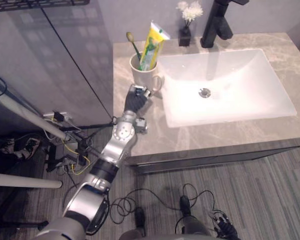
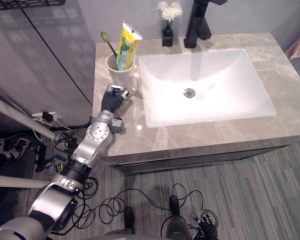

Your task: Organize washtable

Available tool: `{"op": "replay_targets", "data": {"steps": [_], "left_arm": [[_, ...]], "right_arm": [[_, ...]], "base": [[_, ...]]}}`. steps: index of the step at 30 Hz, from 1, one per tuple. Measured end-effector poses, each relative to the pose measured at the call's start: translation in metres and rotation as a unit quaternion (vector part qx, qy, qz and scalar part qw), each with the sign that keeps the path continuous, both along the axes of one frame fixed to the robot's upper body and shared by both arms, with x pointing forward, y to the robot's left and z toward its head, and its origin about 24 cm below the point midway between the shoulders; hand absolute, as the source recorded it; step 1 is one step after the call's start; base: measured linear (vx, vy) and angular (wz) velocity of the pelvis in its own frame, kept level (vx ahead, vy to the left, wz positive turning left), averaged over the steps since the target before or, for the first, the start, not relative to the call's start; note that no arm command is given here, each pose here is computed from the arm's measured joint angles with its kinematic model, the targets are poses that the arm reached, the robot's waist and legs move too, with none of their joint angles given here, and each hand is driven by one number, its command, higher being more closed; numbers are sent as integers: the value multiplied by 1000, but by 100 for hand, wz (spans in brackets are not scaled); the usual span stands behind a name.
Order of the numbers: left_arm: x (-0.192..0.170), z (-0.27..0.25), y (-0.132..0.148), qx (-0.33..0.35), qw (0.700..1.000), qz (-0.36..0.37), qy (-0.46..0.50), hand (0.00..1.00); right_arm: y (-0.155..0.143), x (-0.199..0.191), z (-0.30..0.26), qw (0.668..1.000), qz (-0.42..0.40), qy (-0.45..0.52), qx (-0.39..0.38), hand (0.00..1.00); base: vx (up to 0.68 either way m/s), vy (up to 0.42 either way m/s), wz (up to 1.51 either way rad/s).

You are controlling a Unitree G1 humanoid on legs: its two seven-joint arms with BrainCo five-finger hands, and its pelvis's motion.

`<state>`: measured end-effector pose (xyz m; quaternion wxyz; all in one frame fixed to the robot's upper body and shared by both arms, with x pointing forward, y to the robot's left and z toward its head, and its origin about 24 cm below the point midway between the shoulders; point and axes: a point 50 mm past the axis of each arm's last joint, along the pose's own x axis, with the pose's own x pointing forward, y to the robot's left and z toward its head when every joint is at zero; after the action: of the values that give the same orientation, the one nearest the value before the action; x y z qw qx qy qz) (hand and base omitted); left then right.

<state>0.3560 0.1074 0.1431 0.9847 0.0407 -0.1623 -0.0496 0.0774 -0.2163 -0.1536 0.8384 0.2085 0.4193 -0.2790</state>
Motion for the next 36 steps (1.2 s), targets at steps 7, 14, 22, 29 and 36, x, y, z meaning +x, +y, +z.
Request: {"op": "replay_targets", "data": {"steps": [7, 14, 22, 29, 36], "left_arm": [[16, 27, 11, -8, 999, 38, -28, 100], [27, 50, 25, -12, 996, 68, -47, 100], [30, 62, 40, -44, 993, 97, -55, 100], [17, 54, 54, -71, 989, 109, -65, 100], [-14, 23, 66, -95, 987, 111, -62, 100]], "right_arm": [[-3, 7, 4, 1000, 0, -16, -6, 0], [-2, 16, 6, 1000, 2, -30, -7, 0], [-2, 17, 6, 1000, 2, -30, -6, 0], [-2, 17, 6, 1000, 2, -31, -6, 0], [-1, 17, 6, 1000, 3, -31, -6, 0]], "base": [[35, -6, -8], [44, 1, -6], [48, -1, -5], [62, -1, 2], [35, -3, 6]]}}
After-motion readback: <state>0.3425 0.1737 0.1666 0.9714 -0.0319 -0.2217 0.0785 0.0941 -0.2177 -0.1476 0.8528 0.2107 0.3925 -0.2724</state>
